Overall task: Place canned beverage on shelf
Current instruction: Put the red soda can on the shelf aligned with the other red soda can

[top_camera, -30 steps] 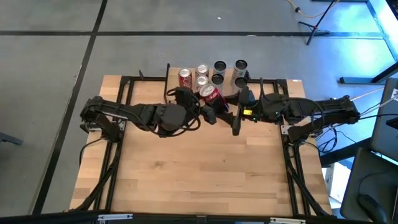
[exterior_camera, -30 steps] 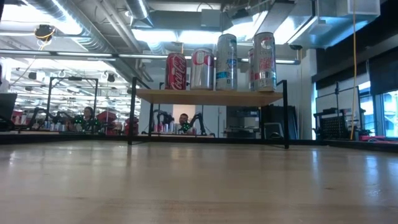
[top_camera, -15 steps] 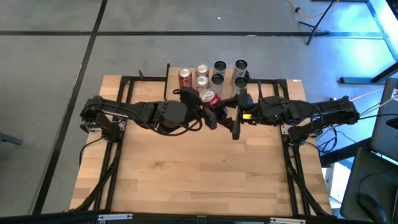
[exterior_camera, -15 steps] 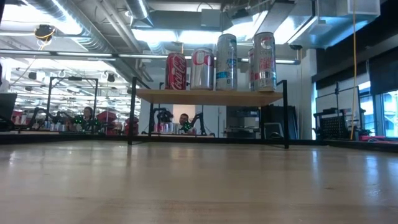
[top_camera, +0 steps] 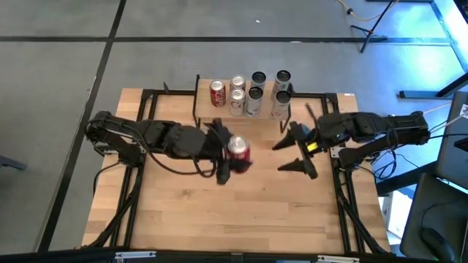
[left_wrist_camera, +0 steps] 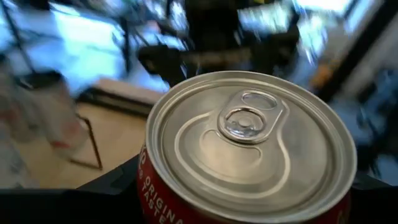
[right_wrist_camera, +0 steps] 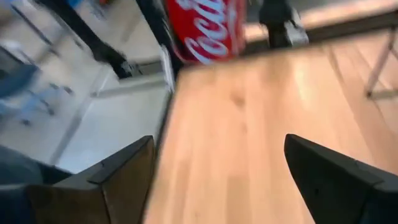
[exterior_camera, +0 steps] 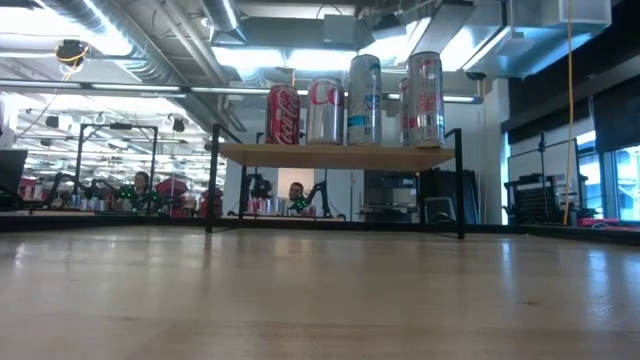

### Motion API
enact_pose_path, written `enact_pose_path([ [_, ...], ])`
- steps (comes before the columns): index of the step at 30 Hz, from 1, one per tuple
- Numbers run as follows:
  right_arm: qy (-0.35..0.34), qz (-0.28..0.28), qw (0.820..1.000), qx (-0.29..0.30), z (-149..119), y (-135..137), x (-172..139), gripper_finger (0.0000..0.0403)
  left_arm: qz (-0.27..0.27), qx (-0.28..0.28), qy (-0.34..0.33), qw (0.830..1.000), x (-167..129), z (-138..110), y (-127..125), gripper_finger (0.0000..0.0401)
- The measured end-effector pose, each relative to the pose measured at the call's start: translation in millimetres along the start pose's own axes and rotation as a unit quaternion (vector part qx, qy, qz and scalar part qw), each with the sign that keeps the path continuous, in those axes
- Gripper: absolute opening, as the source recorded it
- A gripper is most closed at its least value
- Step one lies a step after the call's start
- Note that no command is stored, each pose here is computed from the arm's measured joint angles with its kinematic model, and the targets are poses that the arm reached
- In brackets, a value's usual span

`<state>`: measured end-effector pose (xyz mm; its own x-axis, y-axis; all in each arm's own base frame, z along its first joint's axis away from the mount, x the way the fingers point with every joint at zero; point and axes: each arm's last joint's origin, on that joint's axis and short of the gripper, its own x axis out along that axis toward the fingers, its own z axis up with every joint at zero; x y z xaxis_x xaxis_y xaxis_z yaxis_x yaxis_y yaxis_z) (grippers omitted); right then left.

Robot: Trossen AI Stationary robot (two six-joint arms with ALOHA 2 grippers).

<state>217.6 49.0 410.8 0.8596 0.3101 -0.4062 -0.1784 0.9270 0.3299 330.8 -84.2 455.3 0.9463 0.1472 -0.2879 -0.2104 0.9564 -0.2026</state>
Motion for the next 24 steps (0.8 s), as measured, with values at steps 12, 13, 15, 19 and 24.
enact_pose_path([
  [12, -0.009, -0.088, 0.993, 0.08, -70, 11, 63, 0.0344, -0.063, 0.148, 0.201, 0.966, 47, -101, 4, 0.0268],
  [13, -0.006, -0.085, 0.992, 0.093, -76, 12, 68, 0.0344, -0.071, 0.151, 0.208, 0.964, 52, -112, 7, 0.0268],
  [15, -0.009, -0.076, 0.99, 0.116, -85, 15, 77, 0.0344, -0.088, 0.147, 0.211, 0.962, 62, -134, 13, 0.0268],
  [19, -0.013, -0.077, 0.987, 0.142, -99, 20, 94, 0.0344, -0.104, 0.138, 0.185, 0.967, 74, -174, 21, 0.0268],
  [24, 0.008, -0.101, 0.985, 0.139, -112, 21, 117, 0.0344, -0.103, 0.151, 0.17, 0.968, 80, -218, 29, 0.0269],
])
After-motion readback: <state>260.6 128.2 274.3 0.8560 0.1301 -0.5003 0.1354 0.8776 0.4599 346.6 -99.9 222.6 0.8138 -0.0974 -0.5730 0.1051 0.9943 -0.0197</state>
